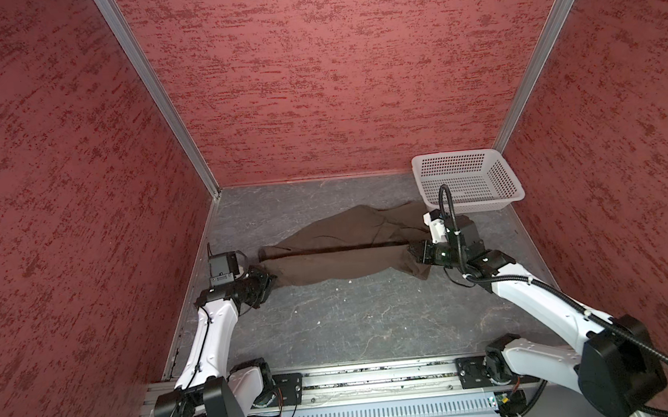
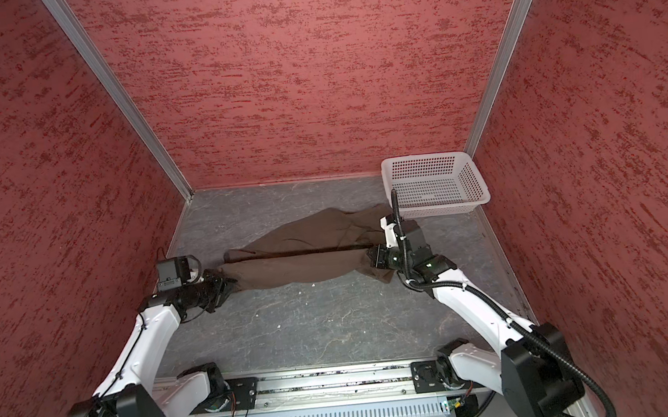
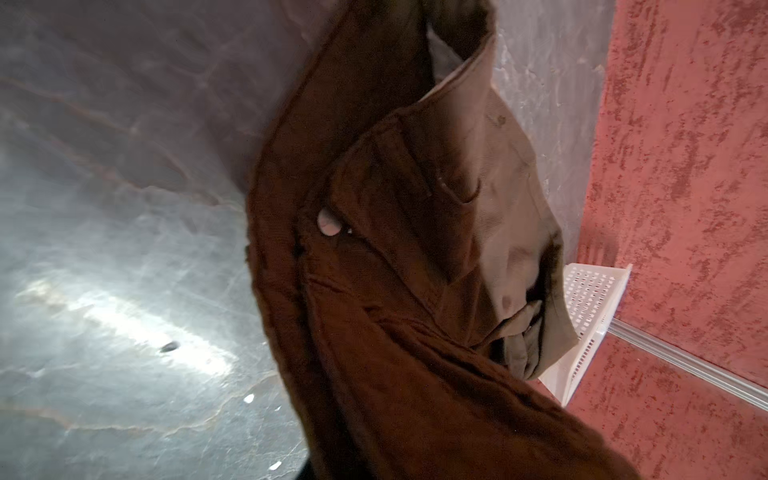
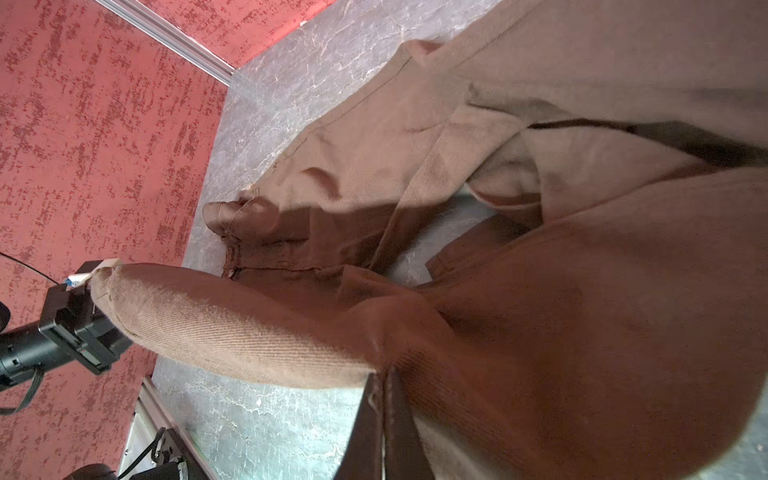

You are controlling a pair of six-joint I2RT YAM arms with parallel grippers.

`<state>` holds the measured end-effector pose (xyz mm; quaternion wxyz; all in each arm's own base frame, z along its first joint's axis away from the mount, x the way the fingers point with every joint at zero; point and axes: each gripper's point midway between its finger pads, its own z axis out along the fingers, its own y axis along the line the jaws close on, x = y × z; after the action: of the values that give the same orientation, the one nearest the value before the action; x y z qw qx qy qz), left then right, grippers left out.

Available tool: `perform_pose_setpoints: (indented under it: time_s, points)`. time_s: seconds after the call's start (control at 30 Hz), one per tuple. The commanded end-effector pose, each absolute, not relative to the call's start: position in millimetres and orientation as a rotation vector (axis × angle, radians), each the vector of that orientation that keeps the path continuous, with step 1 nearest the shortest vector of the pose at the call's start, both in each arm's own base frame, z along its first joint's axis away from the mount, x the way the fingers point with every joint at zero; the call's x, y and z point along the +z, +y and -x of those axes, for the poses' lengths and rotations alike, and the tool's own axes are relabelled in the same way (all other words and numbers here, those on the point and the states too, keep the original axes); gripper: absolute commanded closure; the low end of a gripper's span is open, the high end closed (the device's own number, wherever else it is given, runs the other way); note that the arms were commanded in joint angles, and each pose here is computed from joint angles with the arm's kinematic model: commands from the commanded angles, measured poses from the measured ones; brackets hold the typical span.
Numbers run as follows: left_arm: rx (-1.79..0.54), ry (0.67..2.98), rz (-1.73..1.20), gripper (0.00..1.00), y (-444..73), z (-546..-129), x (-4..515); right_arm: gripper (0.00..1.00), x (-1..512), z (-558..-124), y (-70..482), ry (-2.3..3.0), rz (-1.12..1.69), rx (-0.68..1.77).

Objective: Fold and stack the trousers

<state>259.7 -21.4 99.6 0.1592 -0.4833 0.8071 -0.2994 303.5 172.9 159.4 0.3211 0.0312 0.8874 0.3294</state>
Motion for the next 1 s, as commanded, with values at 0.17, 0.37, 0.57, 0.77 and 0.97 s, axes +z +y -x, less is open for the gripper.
perform_pose_setpoints:
  time_s: [0.17,0.37,0.57,0.77,0.97]
  points:
    - [-0.663,2.194,1.557,0.43,4,-220,116,1.0,115,-280,142,2.492,-0.137,0.662]
    - [-0.661,2.176,1.594,0.34,0,-199,130,0.9,91,-257,129,2.547,-0.18,0.614]
    - [-0.607,2.134,1.657,0.19,3,-174,138,1.0,74,-254,107,2.588,-0.245,0.45]
    - [-0.693,2.105,1.663,0.15,-1,-191,136,0.92,77,-255,118,2.595,-0.207,0.52]
    - [-0.715,2.126,1.589,0.15,-1,-212,147,0.83,97,-253,113,2.526,-0.19,0.493]
